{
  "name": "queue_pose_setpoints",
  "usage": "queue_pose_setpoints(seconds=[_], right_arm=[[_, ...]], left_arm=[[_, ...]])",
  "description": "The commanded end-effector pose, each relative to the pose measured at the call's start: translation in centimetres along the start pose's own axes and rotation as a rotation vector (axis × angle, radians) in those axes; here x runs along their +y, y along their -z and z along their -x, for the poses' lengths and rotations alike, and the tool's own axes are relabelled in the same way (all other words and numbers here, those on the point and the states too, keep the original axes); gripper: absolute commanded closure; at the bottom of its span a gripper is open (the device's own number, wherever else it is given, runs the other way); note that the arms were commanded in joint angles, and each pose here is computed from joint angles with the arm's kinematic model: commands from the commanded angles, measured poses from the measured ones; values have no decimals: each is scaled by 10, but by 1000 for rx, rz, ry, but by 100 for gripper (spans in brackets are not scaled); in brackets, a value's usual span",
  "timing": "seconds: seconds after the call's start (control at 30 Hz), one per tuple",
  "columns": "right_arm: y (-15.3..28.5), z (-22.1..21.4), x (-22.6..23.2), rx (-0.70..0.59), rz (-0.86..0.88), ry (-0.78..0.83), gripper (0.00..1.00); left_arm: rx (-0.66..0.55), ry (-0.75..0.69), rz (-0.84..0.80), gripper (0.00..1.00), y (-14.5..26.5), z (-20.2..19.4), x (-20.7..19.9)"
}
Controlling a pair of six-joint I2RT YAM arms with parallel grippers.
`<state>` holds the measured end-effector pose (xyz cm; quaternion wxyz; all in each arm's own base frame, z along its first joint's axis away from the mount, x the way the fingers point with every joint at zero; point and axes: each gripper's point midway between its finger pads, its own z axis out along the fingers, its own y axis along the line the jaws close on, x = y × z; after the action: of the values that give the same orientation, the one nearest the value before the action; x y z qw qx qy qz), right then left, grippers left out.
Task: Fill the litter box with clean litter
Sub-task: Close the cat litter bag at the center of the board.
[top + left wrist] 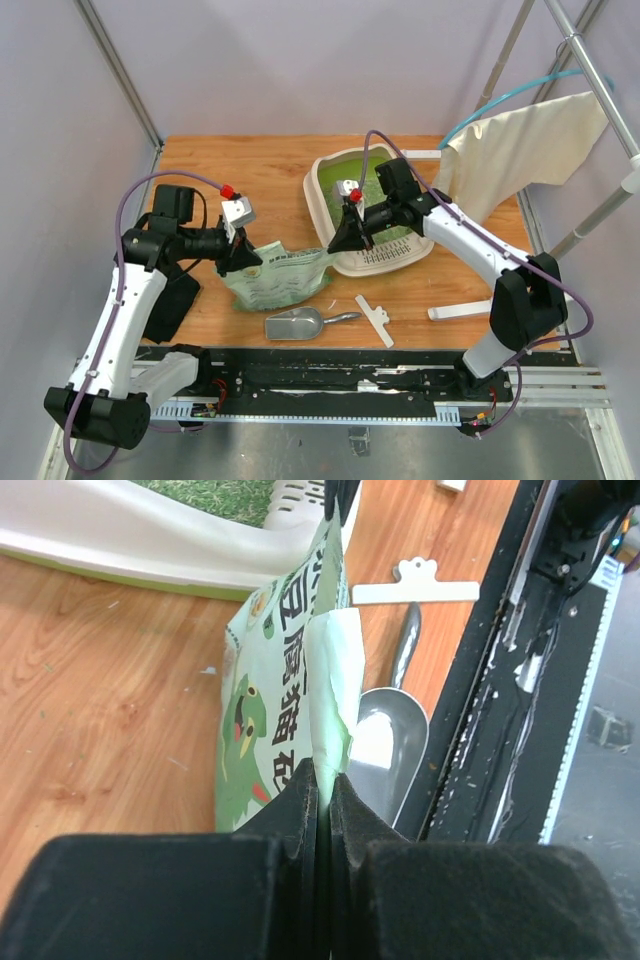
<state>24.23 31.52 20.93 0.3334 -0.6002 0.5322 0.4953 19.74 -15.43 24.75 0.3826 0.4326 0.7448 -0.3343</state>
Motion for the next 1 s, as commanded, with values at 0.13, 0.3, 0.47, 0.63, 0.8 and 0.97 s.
queue_pose_setpoints(seconds=[0.13, 0.3, 0.47, 0.63, 0.8, 0.97], right_arm=[[14, 10, 7, -2, -33, 50, 96], [6, 31, 12, -21, -10, 106, 38], [-15, 44, 19, 15, -10, 243, 5], [-44, 44, 16, 76, -68, 351, 2], [-68, 40, 6, 116, -97, 379, 2], [-77, 38, 0, 140, -112, 392, 2]], left_arm=[[-42, -161, -89, 100, 7, 13, -18], [-56, -158, -108, 99, 5, 15, -19], [-65, -153, -99, 100, 7, 16, -21], [-74, -152, -77, 100, 9, 22, -18], [-78, -161, -48, 99, 12, 26, -16], [-83, -168, -31, 100, 15, 29, -16]])
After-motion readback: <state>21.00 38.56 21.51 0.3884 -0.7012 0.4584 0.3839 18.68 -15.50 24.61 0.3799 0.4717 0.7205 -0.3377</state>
